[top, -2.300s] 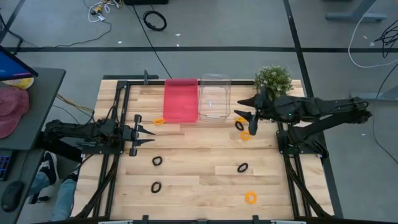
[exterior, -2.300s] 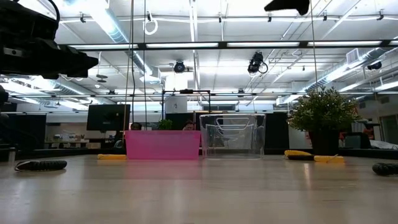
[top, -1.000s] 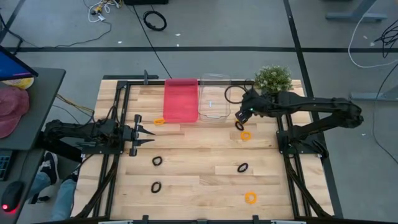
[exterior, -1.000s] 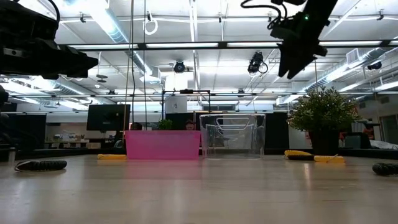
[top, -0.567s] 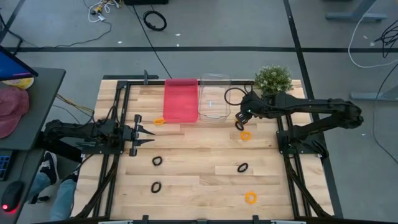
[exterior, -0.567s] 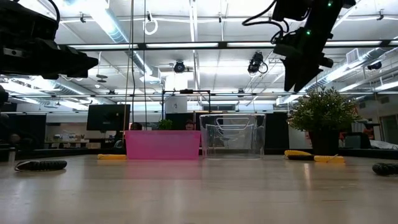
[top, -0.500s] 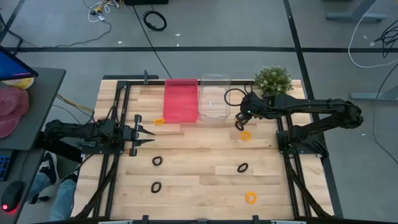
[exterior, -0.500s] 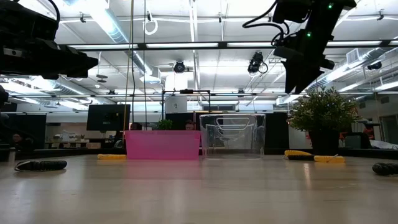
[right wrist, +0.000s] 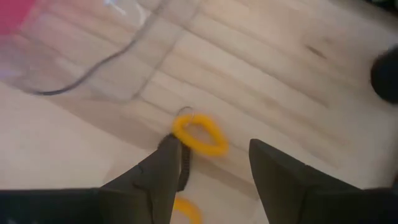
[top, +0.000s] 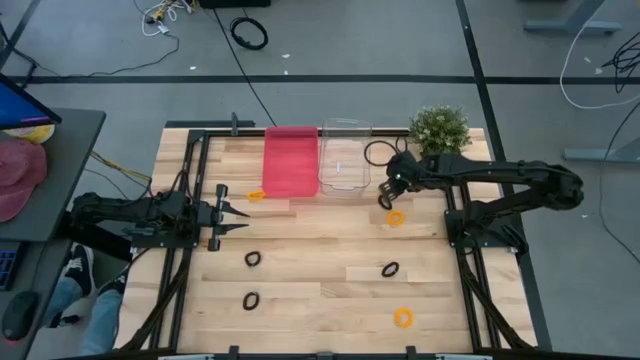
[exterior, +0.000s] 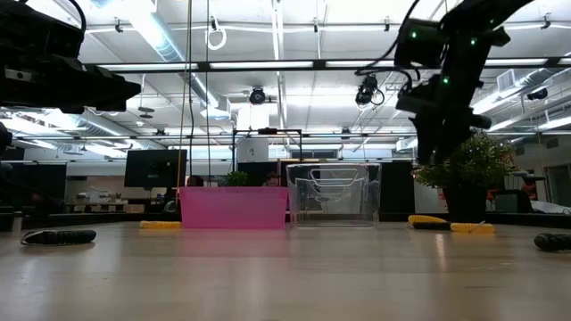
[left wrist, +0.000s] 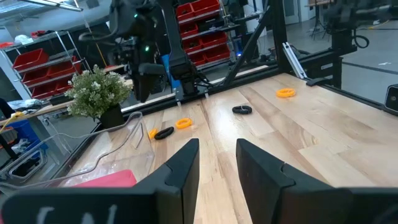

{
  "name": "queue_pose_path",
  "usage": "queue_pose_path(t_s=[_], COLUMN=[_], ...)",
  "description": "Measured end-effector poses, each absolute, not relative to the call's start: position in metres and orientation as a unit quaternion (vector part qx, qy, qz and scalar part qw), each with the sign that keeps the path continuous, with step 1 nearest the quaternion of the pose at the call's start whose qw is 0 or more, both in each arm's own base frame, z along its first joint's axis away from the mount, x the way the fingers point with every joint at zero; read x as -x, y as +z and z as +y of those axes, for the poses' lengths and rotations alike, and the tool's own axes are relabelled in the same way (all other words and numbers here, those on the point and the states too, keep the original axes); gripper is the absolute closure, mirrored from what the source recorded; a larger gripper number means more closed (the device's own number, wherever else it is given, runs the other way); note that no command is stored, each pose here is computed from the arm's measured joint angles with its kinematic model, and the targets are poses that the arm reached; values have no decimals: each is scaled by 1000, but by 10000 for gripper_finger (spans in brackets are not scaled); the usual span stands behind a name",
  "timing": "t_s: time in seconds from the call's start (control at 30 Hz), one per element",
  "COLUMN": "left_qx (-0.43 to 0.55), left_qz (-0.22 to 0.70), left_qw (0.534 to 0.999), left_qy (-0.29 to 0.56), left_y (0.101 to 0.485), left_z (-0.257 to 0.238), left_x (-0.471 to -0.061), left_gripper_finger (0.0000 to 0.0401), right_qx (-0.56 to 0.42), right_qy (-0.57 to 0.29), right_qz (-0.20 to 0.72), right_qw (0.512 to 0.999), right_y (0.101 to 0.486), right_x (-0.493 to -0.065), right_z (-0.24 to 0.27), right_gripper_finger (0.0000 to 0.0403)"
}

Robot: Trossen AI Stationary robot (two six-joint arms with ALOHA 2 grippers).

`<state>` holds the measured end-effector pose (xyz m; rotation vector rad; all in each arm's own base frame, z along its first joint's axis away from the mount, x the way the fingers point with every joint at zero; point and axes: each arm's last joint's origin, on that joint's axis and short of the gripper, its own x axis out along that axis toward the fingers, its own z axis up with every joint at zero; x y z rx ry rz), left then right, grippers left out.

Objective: Sort spring keychains
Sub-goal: Put the yellow spring keychain into the transparent bin

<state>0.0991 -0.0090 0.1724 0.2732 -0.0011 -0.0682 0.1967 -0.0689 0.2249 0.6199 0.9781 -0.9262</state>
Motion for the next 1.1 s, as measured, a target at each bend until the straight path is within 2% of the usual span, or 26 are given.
queue_pose_path(t_s=[0.13,0.4,1.1], left_qx=[-136,-136,-136], left_qz=[0,0,0], left_qw=[990,990,990], left_qy=[-34,-34,-34], left_y=[172,172,172], left_z=[-9,-9,-9], left_x=[-99,-99,-99], left_gripper_finger=[289,289,289], right_qx=[-316,-323,-341], right_qy=[-391,-377,-412], right_qz=[459,448,522], right_qw=[733,743,664], right_y=[211,188,133], right_x=[-191,-191,-201], right_z=[-77,-88,-115], right_gripper_finger=[204,204,204])
